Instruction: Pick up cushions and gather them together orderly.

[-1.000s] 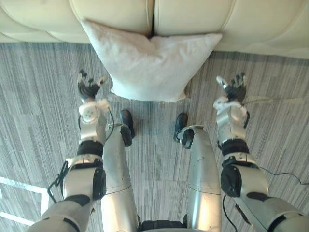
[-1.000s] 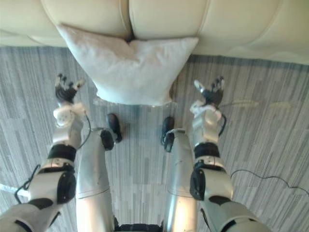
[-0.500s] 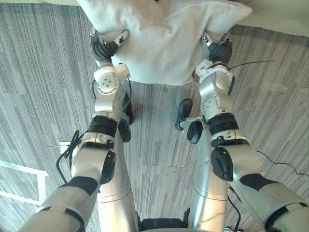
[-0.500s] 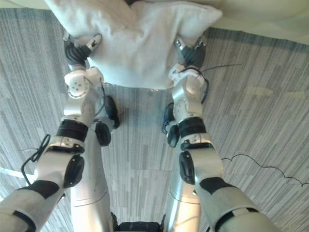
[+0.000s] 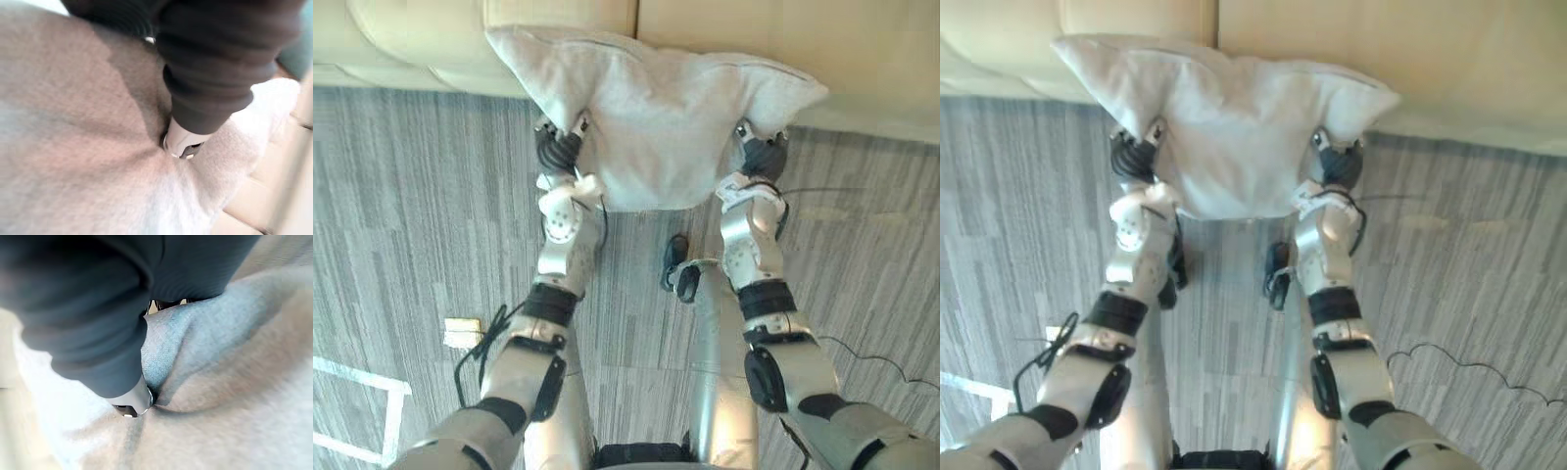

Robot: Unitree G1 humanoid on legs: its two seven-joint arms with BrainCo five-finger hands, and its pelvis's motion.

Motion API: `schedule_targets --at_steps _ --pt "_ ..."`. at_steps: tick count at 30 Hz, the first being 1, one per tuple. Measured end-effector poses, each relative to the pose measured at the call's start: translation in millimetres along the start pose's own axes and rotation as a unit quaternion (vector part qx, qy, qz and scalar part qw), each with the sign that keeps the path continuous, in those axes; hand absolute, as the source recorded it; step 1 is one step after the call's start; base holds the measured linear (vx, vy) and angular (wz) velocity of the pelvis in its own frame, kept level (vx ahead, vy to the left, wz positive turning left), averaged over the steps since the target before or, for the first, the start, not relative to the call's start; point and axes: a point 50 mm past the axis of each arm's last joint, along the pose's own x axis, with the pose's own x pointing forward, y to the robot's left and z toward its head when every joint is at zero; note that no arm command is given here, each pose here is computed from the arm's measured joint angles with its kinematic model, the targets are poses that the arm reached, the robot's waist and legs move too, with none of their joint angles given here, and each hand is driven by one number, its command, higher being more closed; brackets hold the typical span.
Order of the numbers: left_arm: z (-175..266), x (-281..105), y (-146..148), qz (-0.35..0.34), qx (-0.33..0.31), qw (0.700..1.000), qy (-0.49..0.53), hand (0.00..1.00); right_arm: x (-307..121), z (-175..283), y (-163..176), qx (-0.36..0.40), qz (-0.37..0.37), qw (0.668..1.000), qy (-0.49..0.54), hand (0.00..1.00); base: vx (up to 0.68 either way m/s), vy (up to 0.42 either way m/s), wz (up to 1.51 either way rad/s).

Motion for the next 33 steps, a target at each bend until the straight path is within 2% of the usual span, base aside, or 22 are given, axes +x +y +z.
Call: schedule_targets --at_steps 4,11,21,24,27,30,33 --pt "-16 -40 4 -0.011 -0.007 1.0 0.023 1.0 -40 4 -29 -0.025 -0.007 0.999 -0.027 1.0 0.15 -0.013 -0.05" --pt "-18 -85 26 0.0 -0.009 0.999 0.035 1.0 -93 11 -49 -0.069 0.019 0.997 -0.019 1.0 0.16 0.05 -0.24" --pt "-34 -116 49 0.025 0.011 0.995 0.091 1.0 -124 -14 -79 -0.107 0.002 0.992 0.071 1.0 0.11 0.071 -0.35" --pt "-44 -120 55 0.013 0.033 0.993 0.114 1.0 -125 -23 -98 -0.15 0.006 0.983 0.105 1.0 0.31 -0.092 0.05" --pt "-68 -132 64 -0.001 0.072 0.98 0.184 1.0 -127 -32 -124 -0.209 -0.004 0.965 0.157 1.0 0.42 -0.165 0.18" --pt "-80 -146 60 -0.016 0.072 0.971 0.227 1.0 -142 -24 -144 -0.226 -0.037 0.958 0.174 1.0 0.32 -0.16 0.47" --pt "-82 -157 61 -0.017 0.062 0.969 0.24 1.0 -156 -8 -143 -0.22 -0.045 0.961 0.164 1.0 0.29 -0.144 0.36"
